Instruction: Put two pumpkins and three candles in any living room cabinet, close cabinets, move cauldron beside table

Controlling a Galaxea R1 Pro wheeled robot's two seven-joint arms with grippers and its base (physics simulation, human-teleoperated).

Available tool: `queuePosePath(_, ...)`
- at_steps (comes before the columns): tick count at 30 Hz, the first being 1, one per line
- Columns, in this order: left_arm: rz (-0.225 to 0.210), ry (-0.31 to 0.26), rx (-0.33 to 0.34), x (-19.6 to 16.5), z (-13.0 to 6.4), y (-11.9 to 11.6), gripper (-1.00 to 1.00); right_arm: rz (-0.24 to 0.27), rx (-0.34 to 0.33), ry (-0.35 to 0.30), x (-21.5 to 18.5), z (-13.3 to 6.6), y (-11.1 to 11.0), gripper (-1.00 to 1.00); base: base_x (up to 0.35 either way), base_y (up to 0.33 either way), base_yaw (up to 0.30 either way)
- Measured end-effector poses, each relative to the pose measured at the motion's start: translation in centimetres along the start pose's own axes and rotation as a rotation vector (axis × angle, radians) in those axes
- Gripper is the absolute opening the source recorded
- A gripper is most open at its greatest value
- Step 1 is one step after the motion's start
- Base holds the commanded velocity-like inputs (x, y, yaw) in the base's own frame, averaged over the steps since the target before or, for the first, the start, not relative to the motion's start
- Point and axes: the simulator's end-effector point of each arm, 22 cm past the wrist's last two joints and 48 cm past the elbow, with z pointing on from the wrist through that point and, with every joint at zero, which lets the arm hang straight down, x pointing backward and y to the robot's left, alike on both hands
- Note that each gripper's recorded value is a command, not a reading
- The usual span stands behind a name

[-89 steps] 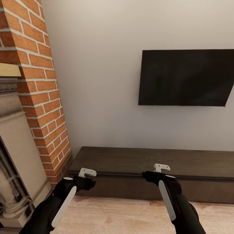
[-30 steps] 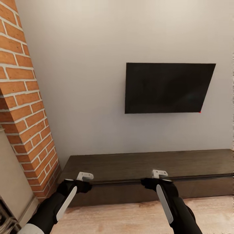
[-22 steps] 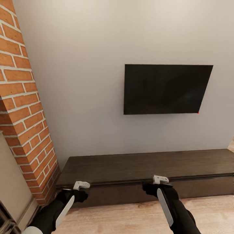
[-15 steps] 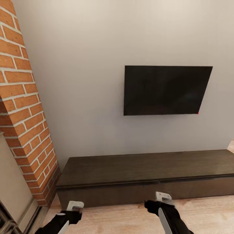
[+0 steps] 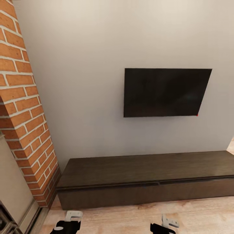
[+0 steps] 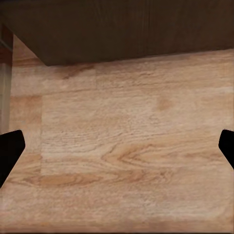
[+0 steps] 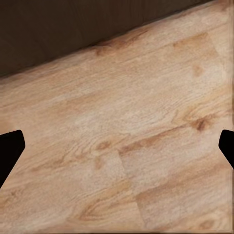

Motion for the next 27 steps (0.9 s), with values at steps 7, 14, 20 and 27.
queuePosePath(7, -0.001, 0.027, 0.003, 3.7, -1.2, -0.9, 1.0, -0.006, 0.017, 0.011, 2.1, -0.4, -0.7, 1.0, 0.0, 0.0, 0.0)
queuePosePath(14, 0.002, 0.055, 0.006, 8.5, -3.1, -1.1, 1.0, -0.013, 0.028, 0.062, 4.6, -1.2, -1.2, 1.0, 0.0, 0.0, 0.0)
queuePosePath(20, 0.004, 0.066, 0.008, 11.4, -4.7, -1.0, 1.0, -0.019, 0.042, 0.112, 6.9, -1.9, -1.9, 1.0, 0.0, 0.0, 0.0)
queuePosePath(27, 0.006, 0.09, 0.01, 13.2, -6.1, -1.1, 1.0, -0.029, 0.063, 0.183, 9.9, -3.0, -3.1, 1.0, 0.0, 0.0, 0.0)
